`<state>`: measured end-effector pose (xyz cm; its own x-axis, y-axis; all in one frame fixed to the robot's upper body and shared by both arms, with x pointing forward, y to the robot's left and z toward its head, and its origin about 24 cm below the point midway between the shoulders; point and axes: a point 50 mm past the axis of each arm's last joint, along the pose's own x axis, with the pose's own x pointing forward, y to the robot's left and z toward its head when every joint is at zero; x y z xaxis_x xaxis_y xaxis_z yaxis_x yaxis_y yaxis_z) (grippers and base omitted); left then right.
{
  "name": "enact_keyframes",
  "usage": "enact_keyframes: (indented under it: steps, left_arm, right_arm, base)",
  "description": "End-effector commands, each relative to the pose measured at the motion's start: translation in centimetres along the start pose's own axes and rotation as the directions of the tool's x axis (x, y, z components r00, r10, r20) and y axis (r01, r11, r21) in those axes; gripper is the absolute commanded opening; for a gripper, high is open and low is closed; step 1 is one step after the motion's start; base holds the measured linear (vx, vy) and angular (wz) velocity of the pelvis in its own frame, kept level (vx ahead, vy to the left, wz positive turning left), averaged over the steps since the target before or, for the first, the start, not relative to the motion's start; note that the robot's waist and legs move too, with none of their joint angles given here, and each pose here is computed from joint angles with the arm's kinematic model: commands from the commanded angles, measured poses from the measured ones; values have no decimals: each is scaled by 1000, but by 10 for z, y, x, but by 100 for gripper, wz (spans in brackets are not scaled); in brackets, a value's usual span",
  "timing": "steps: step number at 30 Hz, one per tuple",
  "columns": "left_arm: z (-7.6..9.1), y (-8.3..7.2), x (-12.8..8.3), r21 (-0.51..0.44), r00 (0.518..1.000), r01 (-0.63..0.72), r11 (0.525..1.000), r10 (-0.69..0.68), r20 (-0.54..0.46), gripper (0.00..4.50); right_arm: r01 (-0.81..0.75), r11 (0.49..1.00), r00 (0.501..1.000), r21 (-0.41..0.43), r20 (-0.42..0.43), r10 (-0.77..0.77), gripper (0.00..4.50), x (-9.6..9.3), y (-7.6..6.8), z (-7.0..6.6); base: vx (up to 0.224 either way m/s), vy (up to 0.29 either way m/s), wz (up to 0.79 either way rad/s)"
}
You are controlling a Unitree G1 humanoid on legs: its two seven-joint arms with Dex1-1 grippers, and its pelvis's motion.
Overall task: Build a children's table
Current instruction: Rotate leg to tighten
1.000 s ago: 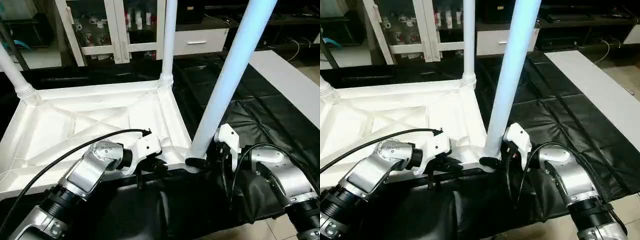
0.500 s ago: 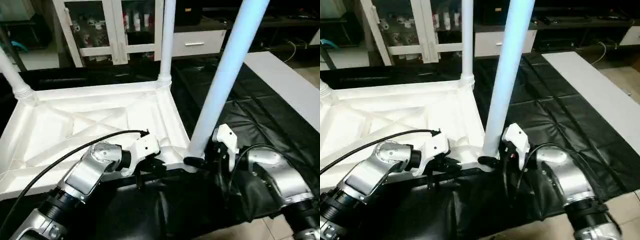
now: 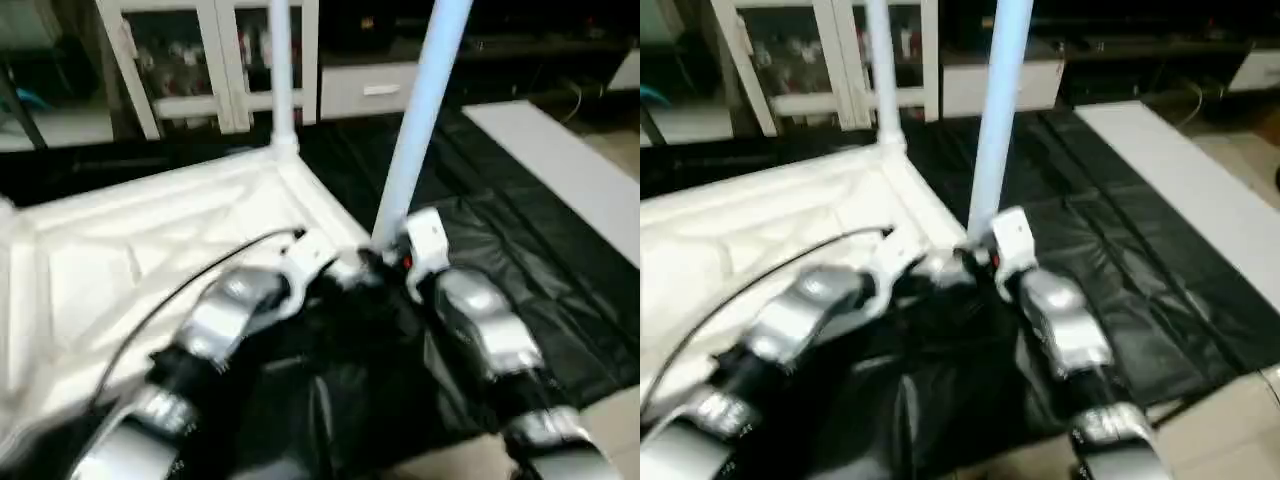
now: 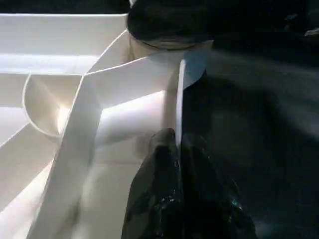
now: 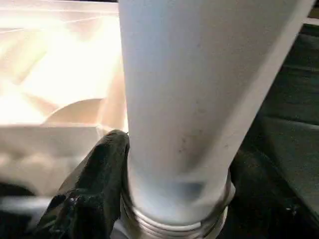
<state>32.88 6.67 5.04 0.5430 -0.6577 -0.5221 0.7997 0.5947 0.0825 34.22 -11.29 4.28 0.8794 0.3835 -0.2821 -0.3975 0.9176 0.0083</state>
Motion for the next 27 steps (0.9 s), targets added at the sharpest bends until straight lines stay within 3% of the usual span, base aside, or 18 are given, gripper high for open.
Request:
enact_keyframes:
  steps: [1, 6, 11, 12, 16, 21, 22, 27]
  left_arm:
    - [-2, 17, 3, -42, 975, -222, 974, 222, -3, 0]
    - [4, 21, 9, -41, 954, -299, 953, 300, 20, 0]
    - [6, 22, 7, -21, 959, -280, 960, 281, 42, 0]
    - [5, 21, 7, -21, 960, -275, 961, 276, 41, 0]
    - [-2, 17, 3, 1, 978, -206, 978, 206, 40, 0]
    - [-6, 16, -9, 9, 991, -129, 992, 129, 39, 0]
    - [-7, 15, -12, 12, 994, -105, 994, 104, 41, 0]
    - [-21, 8, -32, 77, 997, 76, 994, -78, 13, 0]
  right_arm:
    - [30, 999, 999, -24, -31, -30, 266, 11, 25, -6]
    - [130, 991, 989, 26, -69, -128, 266, 22, 39, -13]
    - [100, 990, 993, 100, 49, -106, 265, 23, 35, 5]
    - [95, 990, 993, 101, 64, -101, 321, 23, 35, 7]
    - [48, 997, 989, 65, 133, -57, 349, 14, 31, 15]
    - [-32, 997, 989, 66, 143, 22, 383, -5, 15, 18]
    - [-70, 997, 988, 44, 143, 63, 409, -9, 12, 18]
    - [-173, 982, 980, -79, 84, 179, 443, -36, -13, 16]
  base:
    - [0, 0, 0]
    - [0, 0, 0]
    - [0, 0, 0]
    - [0, 0, 0]
    - [0, 0, 0]
    - [0, 0, 0]
    - [0, 0, 0]
    - [0, 0, 0]
